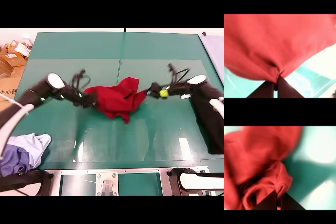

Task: Fold the shirts.

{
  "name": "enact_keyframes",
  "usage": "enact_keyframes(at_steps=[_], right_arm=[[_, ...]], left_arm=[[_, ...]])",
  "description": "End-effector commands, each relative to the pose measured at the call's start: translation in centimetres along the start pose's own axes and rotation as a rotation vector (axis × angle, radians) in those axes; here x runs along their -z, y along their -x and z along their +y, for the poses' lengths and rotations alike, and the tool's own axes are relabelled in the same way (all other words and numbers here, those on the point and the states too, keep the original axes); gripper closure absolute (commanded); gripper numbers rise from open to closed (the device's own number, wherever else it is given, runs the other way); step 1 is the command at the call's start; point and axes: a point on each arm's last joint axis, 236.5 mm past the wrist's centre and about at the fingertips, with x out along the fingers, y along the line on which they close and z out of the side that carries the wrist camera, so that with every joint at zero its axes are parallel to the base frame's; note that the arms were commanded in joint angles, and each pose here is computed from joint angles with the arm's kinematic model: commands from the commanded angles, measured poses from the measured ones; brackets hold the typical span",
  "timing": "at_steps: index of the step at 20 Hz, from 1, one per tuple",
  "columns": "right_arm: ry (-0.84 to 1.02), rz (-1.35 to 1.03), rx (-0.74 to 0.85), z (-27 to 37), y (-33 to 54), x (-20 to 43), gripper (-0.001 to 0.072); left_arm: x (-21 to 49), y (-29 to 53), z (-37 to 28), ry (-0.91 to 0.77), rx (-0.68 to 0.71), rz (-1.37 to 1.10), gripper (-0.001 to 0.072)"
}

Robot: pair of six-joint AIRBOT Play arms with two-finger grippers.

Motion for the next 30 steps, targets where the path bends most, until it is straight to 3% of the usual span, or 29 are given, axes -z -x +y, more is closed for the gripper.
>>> enact_keyframes(at_steps=[1, 8, 12, 15, 19, 24, 28, 29, 30], right_arm=[[0.194, -0.211, -0.054, 8.1, 9.6, -3.7, 0.0692], [0.548, -0.714, -0.088, 23.3, 28.6, -0.7, 0.0691], [0.639, -0.984, -0.099, 27.8, 35.9, 1.7, 0.0691], [0.648, -1.017, -0.098, 28.2, 36.8, 2.0, 0.0692], [0.573, -0.91, -0.062, 24.4, 32.6, 0.3, 0.0691], [0.321, -0.608, 0.008, 12.4, 20.0, 0.5, 0.0691], [0.092, -0.402, 0.109, 1.3, 10.5, 3.0, 0.0692], [0.06, -0.372, 0.135, -0.7, 9.1, 3.3, 0.0692], [0.031, -0.345, 0.153, -2.2, 7.9, 3.4, 0.0692]], left_arm=[[-4.1, 9.2, -6.8, -0.181, 0.045, -0.191, 0.0685], [-6.2, 27.8, -20.8, -0.556, 0.139, -0.63, 0.0685], [-5.1, 34.5, -25.4, -0.737, 0.139, -0.782, 0.0685], [-6.2, 35.6, -24.8, -0.763, 0.069, -0.834, 0.0684], [-8.4, 27.3, -19.5, -0.682, 0.007, -0.591, 0.0684], [-7.0, 9.3, -10.8, -0.399, 0.148, -0.099, 0.0684], [-5.5, -2.5, -4.0, -0.172, 0.226, 0.078, 0.0666], [-5.2, -4.3, -2.5, -0.132, 0.215, 0.102, 0.0311], [-5.1, -5.1, -1.3, -0.069, 0.207, 0.122, 0.0069]])
